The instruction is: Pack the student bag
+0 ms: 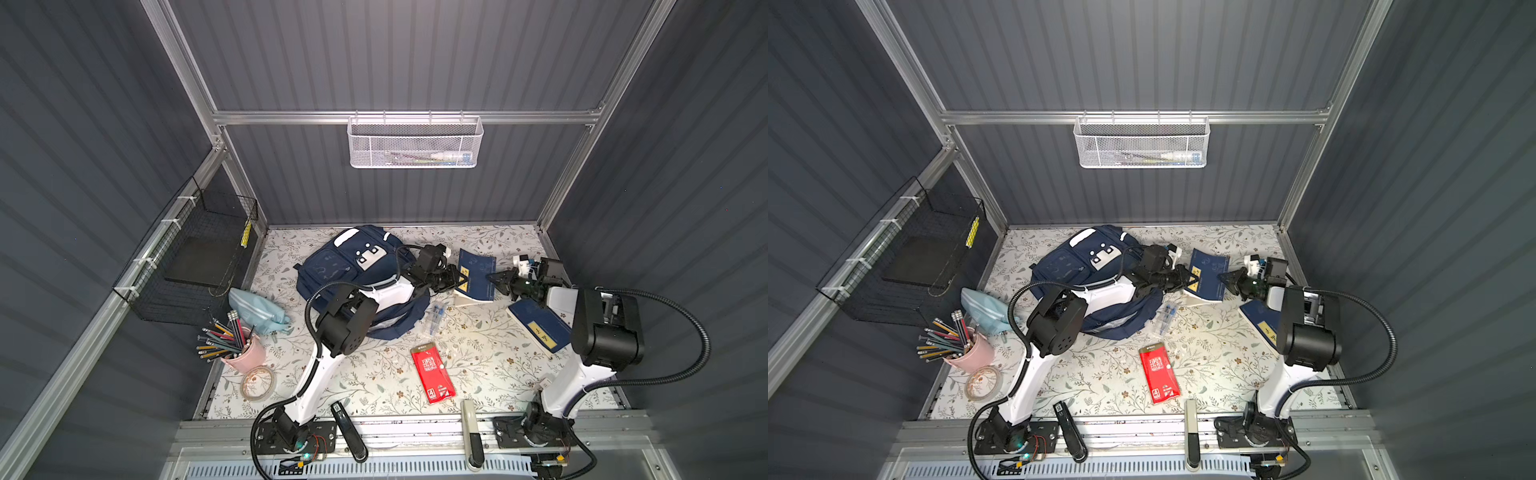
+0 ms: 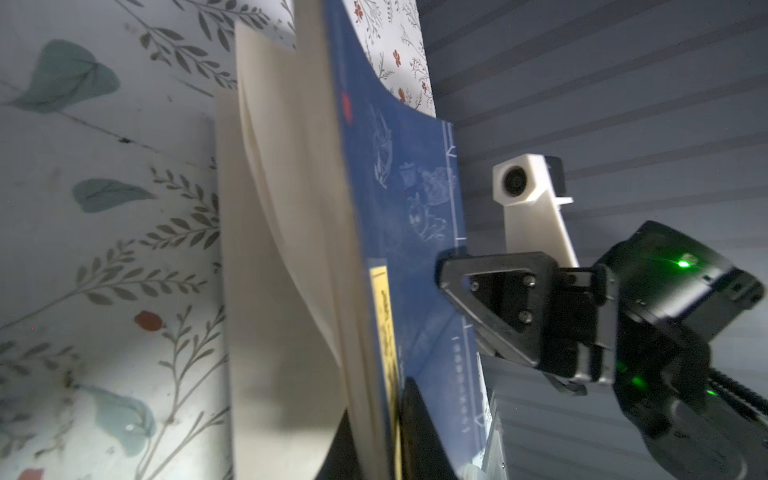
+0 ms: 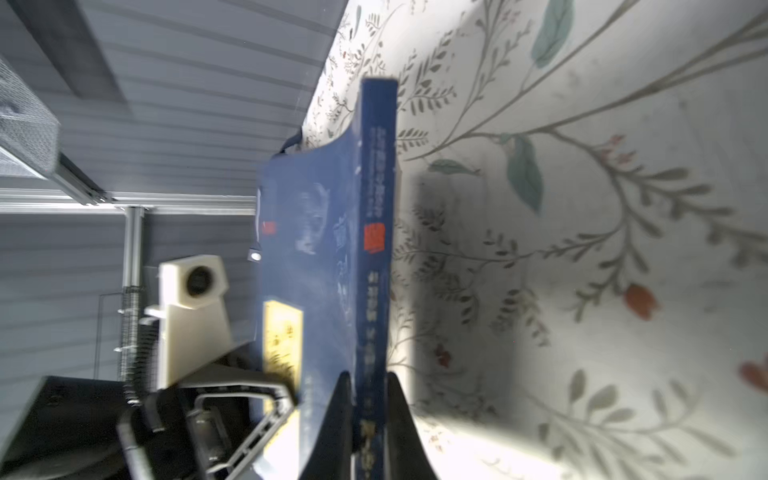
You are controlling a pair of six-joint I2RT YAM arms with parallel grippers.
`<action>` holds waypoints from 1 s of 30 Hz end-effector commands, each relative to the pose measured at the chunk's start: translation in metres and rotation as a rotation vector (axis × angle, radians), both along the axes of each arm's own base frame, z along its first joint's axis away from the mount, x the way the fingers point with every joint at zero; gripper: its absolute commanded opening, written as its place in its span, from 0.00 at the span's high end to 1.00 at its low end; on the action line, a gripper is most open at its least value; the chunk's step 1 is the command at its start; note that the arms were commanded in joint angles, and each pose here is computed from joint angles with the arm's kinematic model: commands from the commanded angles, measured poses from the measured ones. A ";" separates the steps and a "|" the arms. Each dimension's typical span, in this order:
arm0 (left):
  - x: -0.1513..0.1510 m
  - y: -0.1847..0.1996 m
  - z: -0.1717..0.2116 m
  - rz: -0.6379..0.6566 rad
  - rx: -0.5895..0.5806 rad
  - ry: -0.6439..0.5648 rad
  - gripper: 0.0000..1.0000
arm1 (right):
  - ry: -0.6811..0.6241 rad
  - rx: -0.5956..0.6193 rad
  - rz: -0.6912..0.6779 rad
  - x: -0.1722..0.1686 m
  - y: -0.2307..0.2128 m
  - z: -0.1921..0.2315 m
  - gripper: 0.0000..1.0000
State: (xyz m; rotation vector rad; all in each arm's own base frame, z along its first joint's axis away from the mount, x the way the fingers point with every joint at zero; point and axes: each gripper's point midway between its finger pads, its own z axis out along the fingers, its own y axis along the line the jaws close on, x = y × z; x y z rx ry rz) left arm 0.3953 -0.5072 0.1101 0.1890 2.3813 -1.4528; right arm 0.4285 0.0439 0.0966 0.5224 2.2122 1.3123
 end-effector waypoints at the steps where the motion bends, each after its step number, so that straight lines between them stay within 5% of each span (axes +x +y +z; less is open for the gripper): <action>1: -0.002 0.008 0.016 -0.007 0.049 -0.064 0.67 | -0.041 -0.014 0.003 -0.002 0.002 0.012 0.97; 8: 0.015 0.049 0.012 0.077 0.112 -0.086 0.45 | -0.100 -0.003 -0.004 -0.007 0.004 0.045 1.00; 14: 0.005 0.045 0.030 0.033 0.098 -0.148 0.42 | -0.128 -0.004 0.019 -0.016 0.014 0.065 1.00; 19: 0.013 0.115 0.059 0.130 0.505 -0.366 0.41 | -0.162 -0.033 0.025 -0.042 0.020 0.089 1.00; 23: 0.006 0.180 0.042 0.136 0.844 -0.430 0.36 | -0.177 -0.069 0.029 -0.063 0.023 0.097 1.00; 30: -0.021 0.222 -0.001 0.061 1.035 -0.406 0.30 | -0.189 -0.071 0.055 -0.075 0.035 0.103 1.00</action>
